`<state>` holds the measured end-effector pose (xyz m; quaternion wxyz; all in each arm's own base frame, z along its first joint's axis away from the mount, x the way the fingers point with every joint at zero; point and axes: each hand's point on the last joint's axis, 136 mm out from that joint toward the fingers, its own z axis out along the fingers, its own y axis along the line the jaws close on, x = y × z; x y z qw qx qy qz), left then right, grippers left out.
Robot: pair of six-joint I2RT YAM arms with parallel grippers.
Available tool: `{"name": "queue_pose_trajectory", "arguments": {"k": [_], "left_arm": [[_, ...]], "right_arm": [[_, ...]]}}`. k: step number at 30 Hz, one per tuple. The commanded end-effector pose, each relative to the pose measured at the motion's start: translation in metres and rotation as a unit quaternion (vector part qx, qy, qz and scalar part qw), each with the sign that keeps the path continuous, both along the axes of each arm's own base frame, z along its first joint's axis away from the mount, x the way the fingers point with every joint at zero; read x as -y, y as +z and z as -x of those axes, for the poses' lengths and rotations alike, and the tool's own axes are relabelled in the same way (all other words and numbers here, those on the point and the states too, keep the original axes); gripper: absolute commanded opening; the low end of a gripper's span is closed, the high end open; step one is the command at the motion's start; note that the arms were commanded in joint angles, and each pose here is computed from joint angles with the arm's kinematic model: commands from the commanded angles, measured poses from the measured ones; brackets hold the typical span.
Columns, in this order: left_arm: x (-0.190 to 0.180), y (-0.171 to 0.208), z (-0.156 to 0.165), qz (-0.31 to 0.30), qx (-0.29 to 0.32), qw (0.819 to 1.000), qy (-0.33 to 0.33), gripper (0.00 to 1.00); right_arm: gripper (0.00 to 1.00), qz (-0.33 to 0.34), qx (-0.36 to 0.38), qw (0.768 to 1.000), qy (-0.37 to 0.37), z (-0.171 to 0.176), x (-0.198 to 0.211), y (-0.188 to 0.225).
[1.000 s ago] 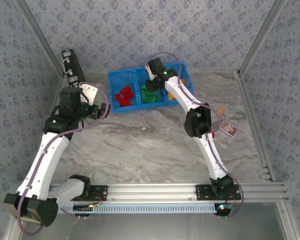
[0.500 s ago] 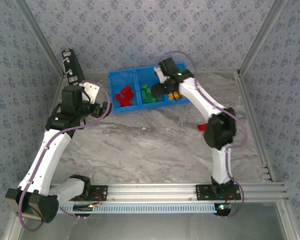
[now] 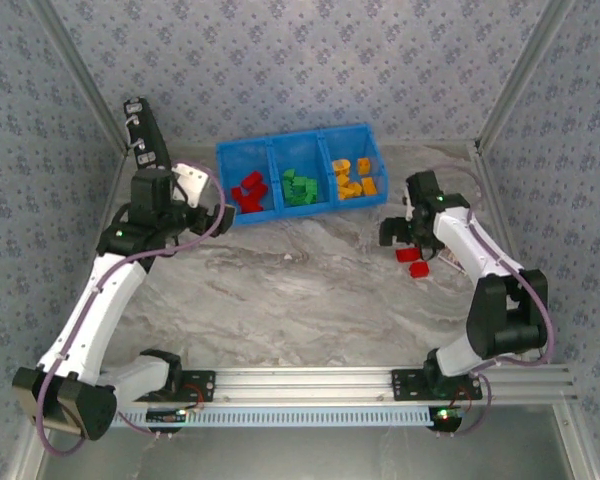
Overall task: Sort the legos into containers by color
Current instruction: Pick up the lego from the middle-right of the table.
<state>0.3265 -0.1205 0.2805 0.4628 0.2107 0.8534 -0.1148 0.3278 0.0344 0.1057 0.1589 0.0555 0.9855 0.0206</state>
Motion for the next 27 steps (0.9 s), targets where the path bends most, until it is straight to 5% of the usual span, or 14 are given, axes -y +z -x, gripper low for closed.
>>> {"name": "queue_pose_trajectory", "arguments": {"k": [1, 27], "left_arm": [[0.01, 0.026, 0.0, 0.015, 0.019, 1.0, -0.017, 0.96], [0.013, 0.016, -0.004, 0.001, 0.009, 1.0, -0.022, 0.96]], "right_arm": [[0.99, -0.037, 0.022, 0.996, -0.079, -0.01, 0.018, -0.005], [0.84, -0.049, -0.051, 0.986, -0.152, -0.029, 0.022, -0.076]]}}
